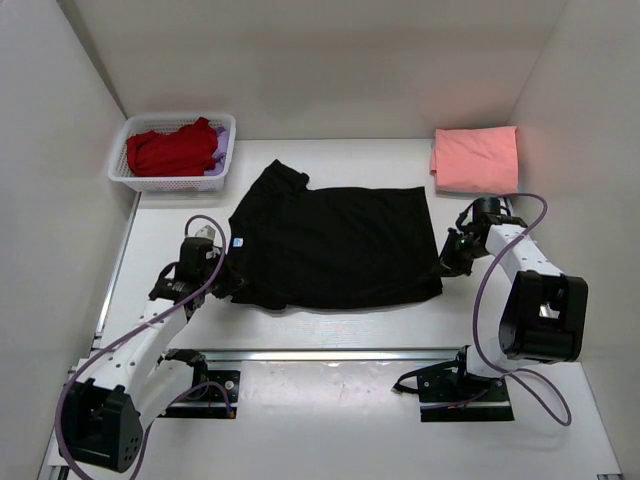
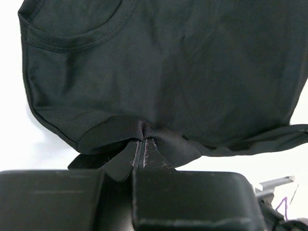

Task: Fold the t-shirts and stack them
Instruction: Grap the side of the flattened tshirt closest away from the robot with both arms, then fold the flattened tshirt in 1/3 of the way

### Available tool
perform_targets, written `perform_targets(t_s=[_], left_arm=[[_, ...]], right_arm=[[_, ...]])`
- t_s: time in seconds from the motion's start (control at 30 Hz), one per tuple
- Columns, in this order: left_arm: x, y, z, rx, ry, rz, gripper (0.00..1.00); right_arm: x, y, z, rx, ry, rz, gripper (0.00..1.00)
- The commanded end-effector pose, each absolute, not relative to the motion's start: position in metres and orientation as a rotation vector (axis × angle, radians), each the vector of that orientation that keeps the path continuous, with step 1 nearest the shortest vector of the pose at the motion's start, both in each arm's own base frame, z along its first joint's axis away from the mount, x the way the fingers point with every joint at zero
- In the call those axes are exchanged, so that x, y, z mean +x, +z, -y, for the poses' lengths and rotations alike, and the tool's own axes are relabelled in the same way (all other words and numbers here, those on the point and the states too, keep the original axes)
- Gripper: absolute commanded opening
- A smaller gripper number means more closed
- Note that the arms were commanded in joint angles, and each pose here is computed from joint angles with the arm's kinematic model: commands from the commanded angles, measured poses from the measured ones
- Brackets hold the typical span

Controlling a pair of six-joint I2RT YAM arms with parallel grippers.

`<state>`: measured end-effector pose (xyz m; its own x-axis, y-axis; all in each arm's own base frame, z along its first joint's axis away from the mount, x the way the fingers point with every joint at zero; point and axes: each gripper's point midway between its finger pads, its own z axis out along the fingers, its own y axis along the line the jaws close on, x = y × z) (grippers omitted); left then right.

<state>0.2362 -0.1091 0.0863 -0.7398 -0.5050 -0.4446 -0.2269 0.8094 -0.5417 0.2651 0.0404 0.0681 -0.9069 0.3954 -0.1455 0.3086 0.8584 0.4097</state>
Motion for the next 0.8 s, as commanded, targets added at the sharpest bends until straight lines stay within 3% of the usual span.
perform_targets(t_s=[0.0,0.2,0.77], left_arm=[[0.22,0.085,0.115,-0.566,-0.68,-2.435,0.0],[0.231,0.086,0.106,-0.628,-0.666,-2.399,0.0],[0.323,0.087,0.104,-0.549,-0.555,-2.49,0.0]], right_arm=[[0.244,0.064,-0.041,0.523,0.534,-2.873,0.0],[0.246,0.057,-0.039,0.554,0.55,-2.919,0.0],[0.294,0.041,-0.024,0.626,0.56,-2.964,0.0]])
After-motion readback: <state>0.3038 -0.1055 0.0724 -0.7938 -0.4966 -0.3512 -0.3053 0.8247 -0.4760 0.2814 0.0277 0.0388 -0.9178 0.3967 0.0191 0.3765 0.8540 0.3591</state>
